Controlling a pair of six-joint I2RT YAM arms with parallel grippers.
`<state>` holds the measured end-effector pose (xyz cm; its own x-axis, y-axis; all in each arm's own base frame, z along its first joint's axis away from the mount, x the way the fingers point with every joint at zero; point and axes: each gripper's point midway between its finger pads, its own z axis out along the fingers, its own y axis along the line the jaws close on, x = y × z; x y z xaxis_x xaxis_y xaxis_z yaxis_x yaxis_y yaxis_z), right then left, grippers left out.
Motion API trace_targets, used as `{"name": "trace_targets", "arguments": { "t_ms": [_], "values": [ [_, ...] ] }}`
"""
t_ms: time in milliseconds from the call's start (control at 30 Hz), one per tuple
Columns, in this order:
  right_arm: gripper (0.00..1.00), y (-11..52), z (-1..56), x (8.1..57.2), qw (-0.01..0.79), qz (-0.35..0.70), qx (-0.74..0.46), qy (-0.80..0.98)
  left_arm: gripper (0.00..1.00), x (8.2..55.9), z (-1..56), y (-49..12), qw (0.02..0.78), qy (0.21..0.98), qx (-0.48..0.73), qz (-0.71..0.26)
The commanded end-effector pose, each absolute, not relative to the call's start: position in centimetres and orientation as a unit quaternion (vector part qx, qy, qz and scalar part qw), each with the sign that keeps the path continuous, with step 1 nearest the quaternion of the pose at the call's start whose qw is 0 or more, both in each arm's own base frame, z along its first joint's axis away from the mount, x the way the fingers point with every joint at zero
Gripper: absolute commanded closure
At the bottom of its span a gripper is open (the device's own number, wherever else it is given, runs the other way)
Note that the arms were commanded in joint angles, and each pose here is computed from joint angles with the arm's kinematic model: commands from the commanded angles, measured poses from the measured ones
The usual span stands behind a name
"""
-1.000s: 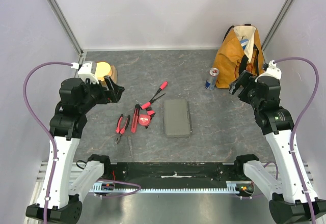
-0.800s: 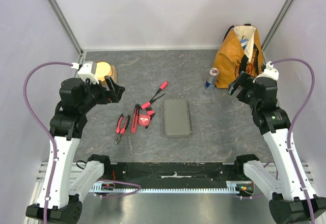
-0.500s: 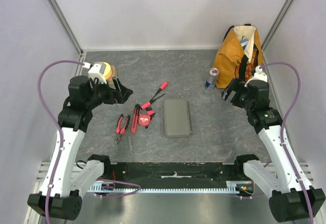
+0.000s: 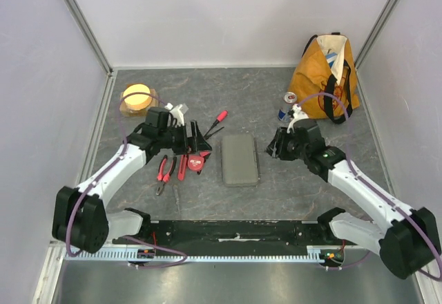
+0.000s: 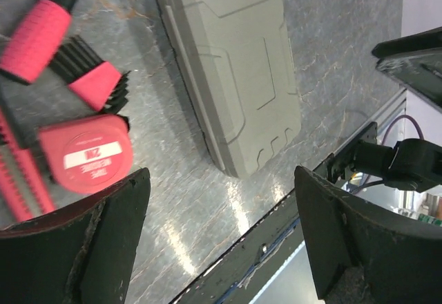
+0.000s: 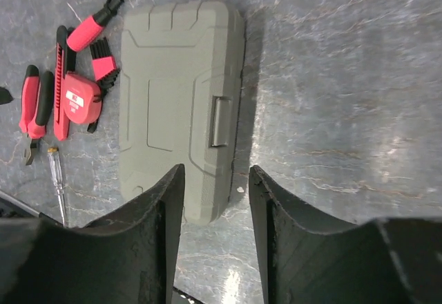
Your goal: Pack the tool kit
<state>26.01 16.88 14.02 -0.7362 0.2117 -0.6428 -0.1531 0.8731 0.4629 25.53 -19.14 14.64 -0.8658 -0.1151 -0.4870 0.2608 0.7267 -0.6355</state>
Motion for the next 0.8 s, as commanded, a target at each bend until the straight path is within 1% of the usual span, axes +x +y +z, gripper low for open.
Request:
{"name": "trace_targets", "arguments": {
  "t_ms": [0,133,367,567,767],
  "values": [
    [0.54,19.2,13.2,27.4,0.377,0.263,0.024,0.888,0.12,26.9,14.1,-22.5,0.244,0.88,0.026,-0.406],
    [0.63,20.8,11.5,28.1,0.369,0.25,0.021,0.895,0.15,27.9,12.8,-24.4,0.238,0.89,0.035,-0.388],
    [0.77,20.5,9.3,29.7,0.363,0.201,0.04,0.909,0.22,29.6,9.3,-25.7,0.21,0.916,0.014,-0.341],
    [0.78,21.4,9.4,29.6,0.36,0.221,0.024,0.906,0.29,29.6,7.4,-26.1,0.182,0.925,0.012,-0.332],
    [0.75,22.1,9.1,29.5,0.353,0.236,0.017,0.905,0.32,29.1,6.7,-26.4,0.175,0.929,0.016,-0.327]
  ]
}}
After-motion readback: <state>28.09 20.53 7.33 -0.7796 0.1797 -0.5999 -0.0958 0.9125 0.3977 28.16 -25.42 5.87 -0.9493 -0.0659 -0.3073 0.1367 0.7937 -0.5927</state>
